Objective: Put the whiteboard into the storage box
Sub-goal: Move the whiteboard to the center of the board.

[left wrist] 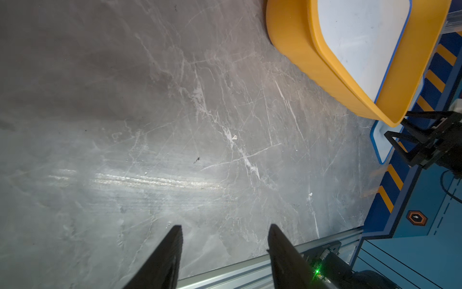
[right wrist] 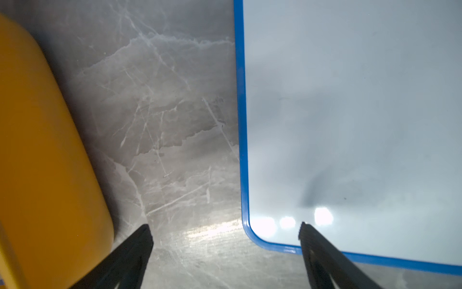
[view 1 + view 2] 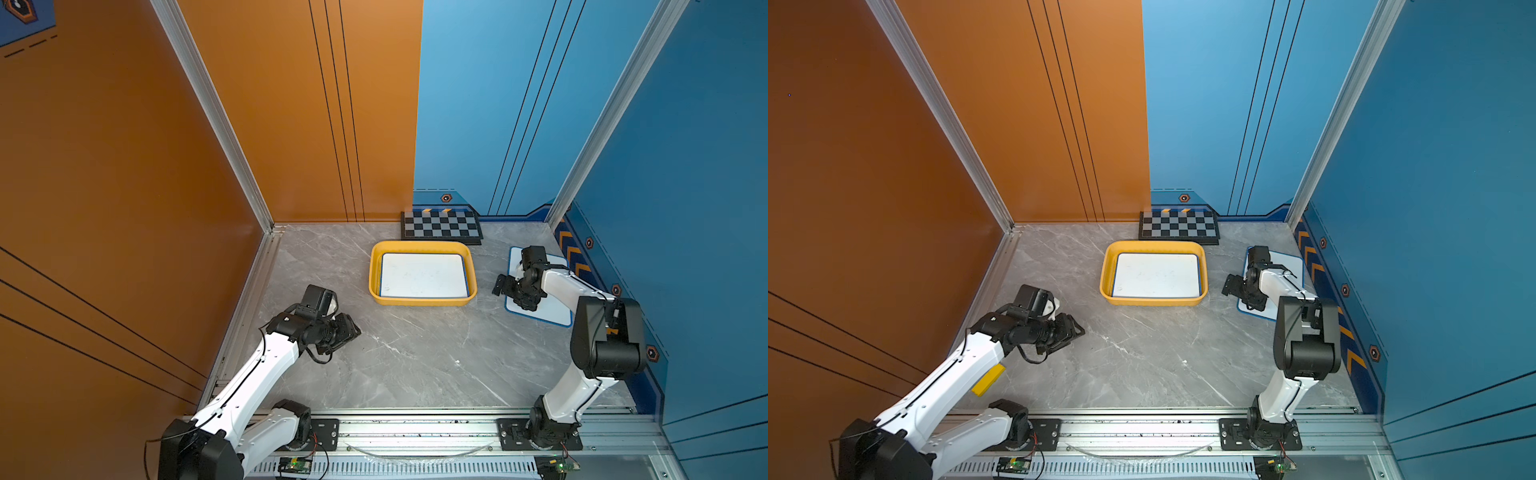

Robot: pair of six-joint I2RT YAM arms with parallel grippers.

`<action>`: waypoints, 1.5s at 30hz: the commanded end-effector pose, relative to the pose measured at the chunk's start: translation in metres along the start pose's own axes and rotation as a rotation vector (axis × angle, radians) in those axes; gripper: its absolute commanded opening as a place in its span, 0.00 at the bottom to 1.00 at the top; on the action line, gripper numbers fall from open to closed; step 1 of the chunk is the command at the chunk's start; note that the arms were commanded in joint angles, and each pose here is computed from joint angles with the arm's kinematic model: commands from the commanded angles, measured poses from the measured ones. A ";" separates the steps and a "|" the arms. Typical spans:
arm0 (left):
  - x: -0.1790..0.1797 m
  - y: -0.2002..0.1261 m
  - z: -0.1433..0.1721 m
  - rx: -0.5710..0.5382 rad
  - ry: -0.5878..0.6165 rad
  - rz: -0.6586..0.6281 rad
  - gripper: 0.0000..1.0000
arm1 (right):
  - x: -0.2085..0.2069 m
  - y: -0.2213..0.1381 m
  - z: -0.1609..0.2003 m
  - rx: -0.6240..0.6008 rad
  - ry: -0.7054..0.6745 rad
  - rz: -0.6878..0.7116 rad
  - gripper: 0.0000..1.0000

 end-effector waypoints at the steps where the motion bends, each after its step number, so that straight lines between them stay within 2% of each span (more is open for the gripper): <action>1: -0.002 0.000 -0.003 0.001 0.013 -0.022 0.57 | -0.003 0.015 0.008 0.045 -0.013 0.022 0.94; 8: -0.007 -0.002 -0.004 -0.004 0.024 -0.016 0.57 | 0.008 0.035 0.037 0.119 -0.063 0.045 0.94; 16: -0.006 -0.005 0.001 -0.012 0.025 0.001 0.57 | 0.021 0.033 0.082 0.172 -0.121 0.084 0.94; 29: -0.010 -0.017 0.008 -0.035 0.035 0.061 0.58 | 0.049 0.021 0.154 0.255 -0.196 0.025 0.94; 45: -0.007 -0.030 0.028 -0.061 0.016 0.139 0.58 | 0.153 0.019 0.250 0.264 -0.393 -0.119 0.94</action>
Point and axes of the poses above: each gripper's point midway between its finger pads, its own y axis out along the fingers, its own x axis along the line the jaws close on, z = x × y, the point moved 1 cm from there along -y, back along the fingers, and after that the axes turned 3 degrees about y, right-handed, at the moved point
